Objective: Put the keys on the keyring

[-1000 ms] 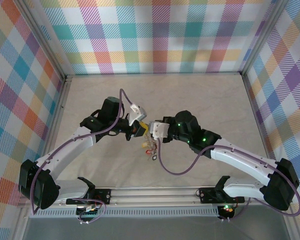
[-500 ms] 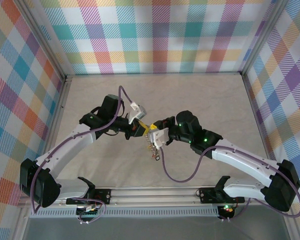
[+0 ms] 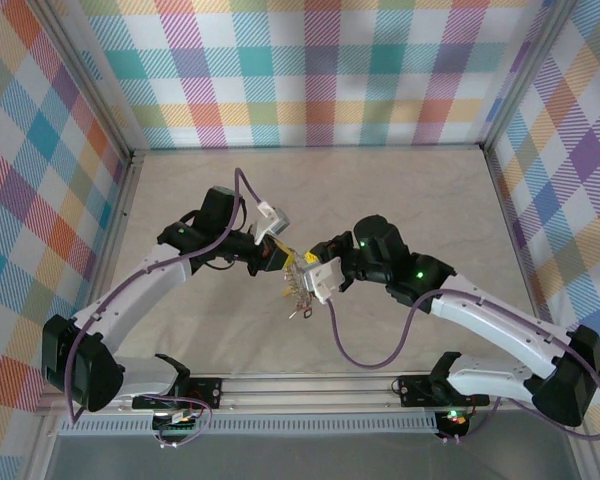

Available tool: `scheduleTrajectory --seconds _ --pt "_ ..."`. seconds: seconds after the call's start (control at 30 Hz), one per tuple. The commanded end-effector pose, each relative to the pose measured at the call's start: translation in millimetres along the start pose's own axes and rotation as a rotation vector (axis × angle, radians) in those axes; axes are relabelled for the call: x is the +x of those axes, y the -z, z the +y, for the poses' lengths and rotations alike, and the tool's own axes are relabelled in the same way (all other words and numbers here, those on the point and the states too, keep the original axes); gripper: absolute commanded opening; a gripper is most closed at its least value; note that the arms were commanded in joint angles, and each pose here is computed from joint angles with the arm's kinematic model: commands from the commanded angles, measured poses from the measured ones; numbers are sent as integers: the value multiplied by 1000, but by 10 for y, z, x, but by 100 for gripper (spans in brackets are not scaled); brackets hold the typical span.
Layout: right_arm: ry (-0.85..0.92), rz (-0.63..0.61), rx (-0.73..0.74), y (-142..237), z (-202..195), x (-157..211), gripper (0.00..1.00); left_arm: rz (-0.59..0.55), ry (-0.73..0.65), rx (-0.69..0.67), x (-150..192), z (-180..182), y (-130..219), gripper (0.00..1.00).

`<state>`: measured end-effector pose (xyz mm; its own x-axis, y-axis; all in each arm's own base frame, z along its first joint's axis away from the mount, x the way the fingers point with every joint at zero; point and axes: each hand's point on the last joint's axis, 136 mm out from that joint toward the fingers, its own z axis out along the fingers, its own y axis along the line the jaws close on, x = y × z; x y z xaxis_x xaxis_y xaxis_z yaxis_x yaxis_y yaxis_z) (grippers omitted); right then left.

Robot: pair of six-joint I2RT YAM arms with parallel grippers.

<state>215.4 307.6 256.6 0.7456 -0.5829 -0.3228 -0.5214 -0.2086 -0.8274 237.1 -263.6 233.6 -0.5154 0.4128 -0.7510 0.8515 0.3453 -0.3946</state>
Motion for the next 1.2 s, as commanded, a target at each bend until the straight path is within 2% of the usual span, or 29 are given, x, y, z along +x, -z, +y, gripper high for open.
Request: scheduleTrajectory --seconds 0.0,0.27,1.17 --pt "44 6 -31 -31 -25 6 0 -34 8 48 -162 -97 69 0" --pt "62 43 -39 -116 -83 68 0 -34 40 76 -203 -108 81 0" --pt "87 53 -86 -229 -40 41 0 -29 75 104 -219 -105 42 0"
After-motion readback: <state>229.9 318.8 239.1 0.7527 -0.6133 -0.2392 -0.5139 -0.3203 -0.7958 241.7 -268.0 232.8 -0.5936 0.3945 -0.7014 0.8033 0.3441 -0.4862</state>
